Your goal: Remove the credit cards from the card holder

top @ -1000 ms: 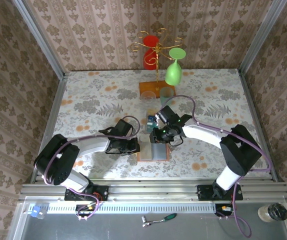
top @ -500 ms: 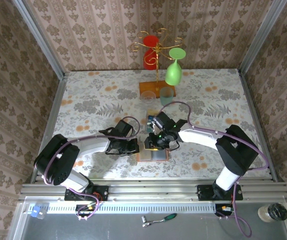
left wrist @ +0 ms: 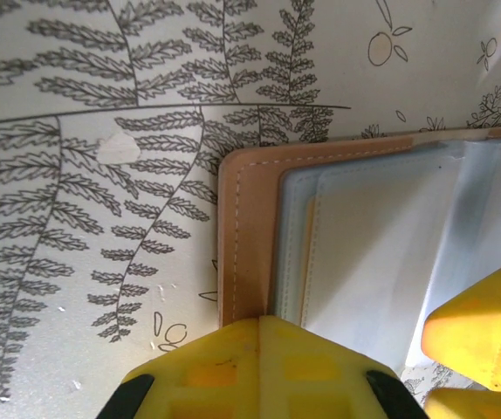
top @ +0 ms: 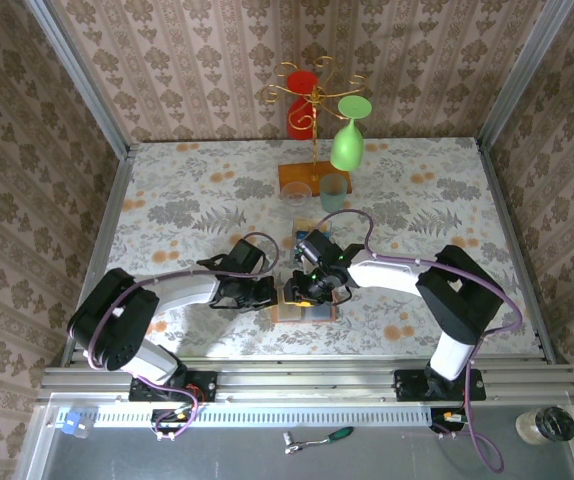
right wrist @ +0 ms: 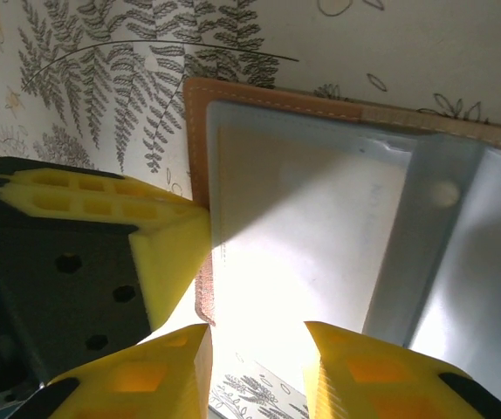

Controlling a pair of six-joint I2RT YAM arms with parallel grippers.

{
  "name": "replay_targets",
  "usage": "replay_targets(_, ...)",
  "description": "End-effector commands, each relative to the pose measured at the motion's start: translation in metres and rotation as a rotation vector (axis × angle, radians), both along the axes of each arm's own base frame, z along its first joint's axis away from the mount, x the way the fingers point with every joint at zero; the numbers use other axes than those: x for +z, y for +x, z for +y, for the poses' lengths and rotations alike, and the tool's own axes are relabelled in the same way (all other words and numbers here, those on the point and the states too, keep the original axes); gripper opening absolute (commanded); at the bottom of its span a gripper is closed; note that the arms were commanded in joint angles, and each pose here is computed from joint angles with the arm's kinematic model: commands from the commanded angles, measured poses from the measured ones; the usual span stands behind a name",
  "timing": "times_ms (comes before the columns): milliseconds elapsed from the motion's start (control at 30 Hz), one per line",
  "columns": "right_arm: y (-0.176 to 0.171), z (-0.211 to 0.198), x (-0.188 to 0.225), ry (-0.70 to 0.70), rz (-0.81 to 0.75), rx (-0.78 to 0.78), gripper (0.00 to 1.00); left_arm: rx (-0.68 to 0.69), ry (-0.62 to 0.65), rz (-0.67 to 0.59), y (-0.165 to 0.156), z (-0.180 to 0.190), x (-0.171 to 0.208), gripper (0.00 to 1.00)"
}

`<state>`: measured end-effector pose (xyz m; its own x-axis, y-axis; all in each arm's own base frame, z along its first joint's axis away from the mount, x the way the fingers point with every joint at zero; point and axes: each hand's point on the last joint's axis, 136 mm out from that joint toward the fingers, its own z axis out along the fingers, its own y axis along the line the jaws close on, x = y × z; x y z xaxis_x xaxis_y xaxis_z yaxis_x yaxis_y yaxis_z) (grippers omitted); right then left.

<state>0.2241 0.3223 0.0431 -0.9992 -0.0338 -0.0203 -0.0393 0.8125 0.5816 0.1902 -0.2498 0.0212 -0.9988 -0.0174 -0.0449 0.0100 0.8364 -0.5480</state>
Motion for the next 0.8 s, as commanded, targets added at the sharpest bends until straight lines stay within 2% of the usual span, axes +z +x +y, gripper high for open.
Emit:
replay_targets(0, -0.001, -0.004, -0.014, -0.042, 0.016, -0.025, 0.33, -0.009, 0.045, 0.011, -0.002, 0.009, -0.005, 0.05)
replay_targets(767, -0.003, -0.03, -0.023, -0.171, -0.005, -0.049, 0.31, -0.013, 0.052, 0.022, -0.001, 0.009, -0.009, 0.05)
